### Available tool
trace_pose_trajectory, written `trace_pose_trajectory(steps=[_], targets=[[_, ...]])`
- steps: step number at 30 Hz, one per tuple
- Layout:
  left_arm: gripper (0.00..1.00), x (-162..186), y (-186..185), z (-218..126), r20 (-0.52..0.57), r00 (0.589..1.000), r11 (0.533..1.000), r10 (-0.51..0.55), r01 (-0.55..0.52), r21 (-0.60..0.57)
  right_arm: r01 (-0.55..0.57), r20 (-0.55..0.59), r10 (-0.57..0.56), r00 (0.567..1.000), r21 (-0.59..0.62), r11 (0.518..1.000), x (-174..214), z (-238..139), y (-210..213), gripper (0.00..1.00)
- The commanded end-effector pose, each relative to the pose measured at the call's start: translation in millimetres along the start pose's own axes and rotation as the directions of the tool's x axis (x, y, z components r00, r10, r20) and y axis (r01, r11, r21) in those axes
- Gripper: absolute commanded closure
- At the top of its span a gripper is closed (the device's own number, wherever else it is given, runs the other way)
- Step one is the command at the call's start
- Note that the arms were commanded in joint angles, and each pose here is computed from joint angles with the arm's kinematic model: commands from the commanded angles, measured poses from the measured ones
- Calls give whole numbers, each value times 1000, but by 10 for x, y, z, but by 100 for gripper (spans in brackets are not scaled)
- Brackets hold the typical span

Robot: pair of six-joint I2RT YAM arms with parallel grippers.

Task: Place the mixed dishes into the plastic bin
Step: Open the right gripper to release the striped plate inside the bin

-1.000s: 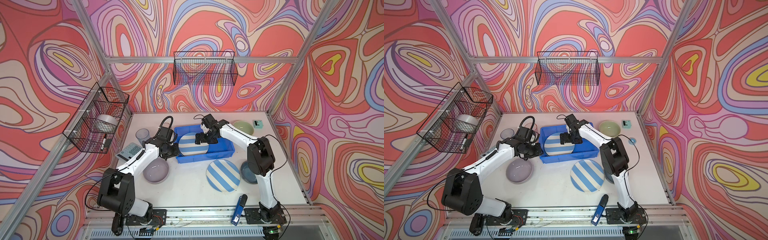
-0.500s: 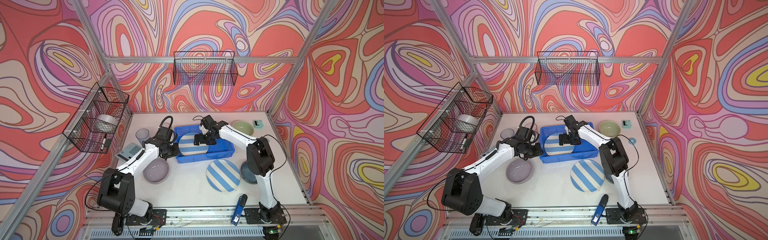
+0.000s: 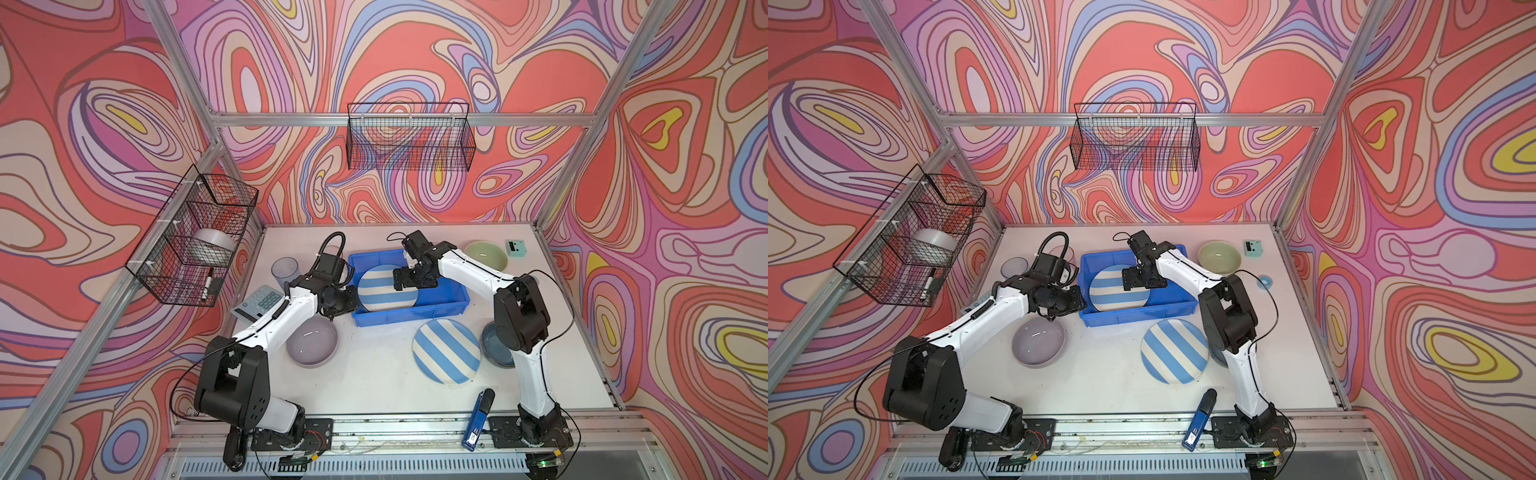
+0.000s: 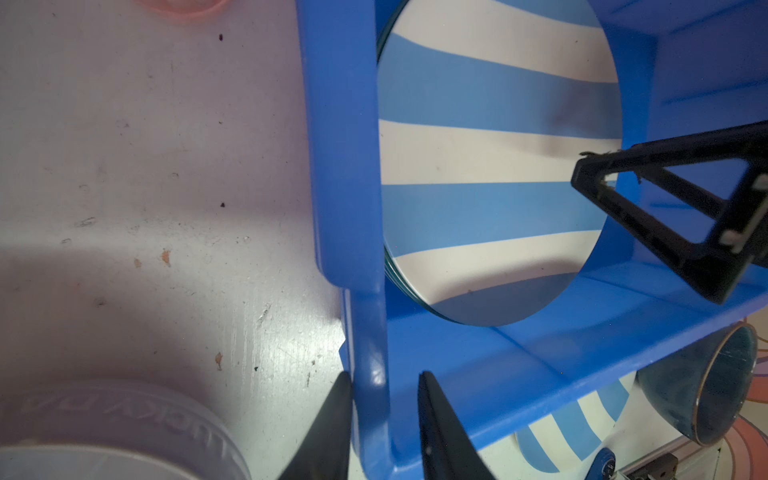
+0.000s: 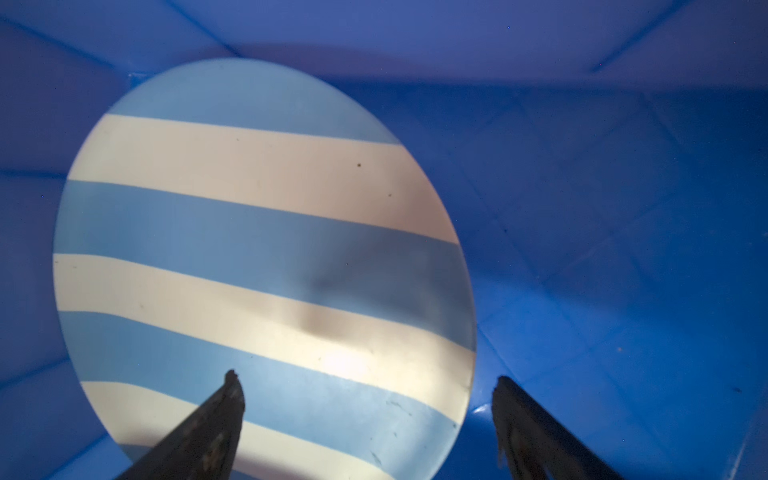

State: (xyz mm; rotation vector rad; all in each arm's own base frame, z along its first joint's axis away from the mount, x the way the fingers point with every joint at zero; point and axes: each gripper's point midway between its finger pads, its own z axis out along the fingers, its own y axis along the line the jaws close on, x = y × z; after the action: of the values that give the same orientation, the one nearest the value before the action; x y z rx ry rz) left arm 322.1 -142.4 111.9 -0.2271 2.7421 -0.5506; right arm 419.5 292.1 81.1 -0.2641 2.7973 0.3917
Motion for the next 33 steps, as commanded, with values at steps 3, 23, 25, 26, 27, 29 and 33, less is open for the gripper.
trace_pose_trajectory(steps=[3,23,25,26,27,29,33], targets=[[69,-66,-42,-34,6,1000,1000,10,-10,12,-5,-46,0,999,-109,994,66,81,186,6],[66,-60,-102,-287,25,999,999,29,-30,26,-4,69,5,998,-15,1000,-24,-591,58,13],[65,-16,-114,-378,19,999,999,43,-43,28,-5,87,5,996,-2,1000,36,-790,18,15],[65,21,-116,-426,15,999,998,47,-48,30,-10,97,10,995,4,1000,84,-908,-10,17],[65,53,-128,-473,16,999,998,51,-51,40,-15,106,14,994,8,1000,130,-1011,-34,18],[64,153,-159,-567,15,998,996,60,-61,64,-31,115,29,993,11,999,305,-1237,-99,23],[60,398,-232,-717,28,996,991,90,-92,94,-68,85,67,994,10,998,768,-1449,-234,35]])
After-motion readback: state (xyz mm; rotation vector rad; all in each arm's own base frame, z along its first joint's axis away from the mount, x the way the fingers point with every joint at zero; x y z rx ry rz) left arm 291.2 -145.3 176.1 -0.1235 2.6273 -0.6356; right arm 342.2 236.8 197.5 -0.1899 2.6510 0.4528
